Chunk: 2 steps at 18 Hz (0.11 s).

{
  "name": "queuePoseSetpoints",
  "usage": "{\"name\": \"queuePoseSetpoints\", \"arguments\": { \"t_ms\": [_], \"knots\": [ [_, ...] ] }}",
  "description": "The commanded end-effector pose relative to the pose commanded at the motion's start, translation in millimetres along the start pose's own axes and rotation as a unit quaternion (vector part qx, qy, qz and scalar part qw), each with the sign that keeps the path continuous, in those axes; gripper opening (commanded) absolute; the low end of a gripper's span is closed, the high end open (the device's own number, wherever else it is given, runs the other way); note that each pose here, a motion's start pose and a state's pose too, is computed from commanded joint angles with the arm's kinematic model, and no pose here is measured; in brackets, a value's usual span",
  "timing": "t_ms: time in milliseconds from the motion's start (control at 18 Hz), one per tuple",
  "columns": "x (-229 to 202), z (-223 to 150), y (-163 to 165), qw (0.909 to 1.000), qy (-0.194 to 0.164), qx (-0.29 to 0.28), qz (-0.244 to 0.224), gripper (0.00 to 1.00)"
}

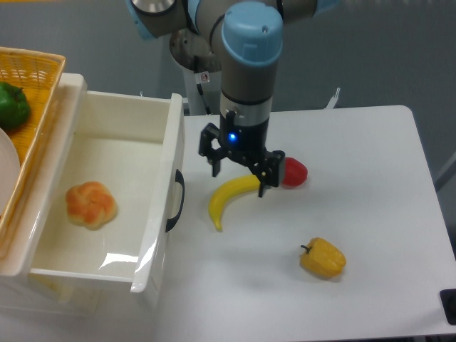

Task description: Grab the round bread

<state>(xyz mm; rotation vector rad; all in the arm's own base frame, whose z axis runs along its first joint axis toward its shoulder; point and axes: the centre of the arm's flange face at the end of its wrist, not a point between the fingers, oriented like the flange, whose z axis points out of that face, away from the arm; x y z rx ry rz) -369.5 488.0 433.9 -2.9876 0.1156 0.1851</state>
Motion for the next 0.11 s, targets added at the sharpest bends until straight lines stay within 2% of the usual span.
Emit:
{"name": "queuePoseSetpoints", "arguments": {
  "t_ms": [111],
  "knots": [
    [-3.3, 10.7, 1.6, 0.9999, -0.001, -0.011, -0.001, 1.00]
  ]
}}
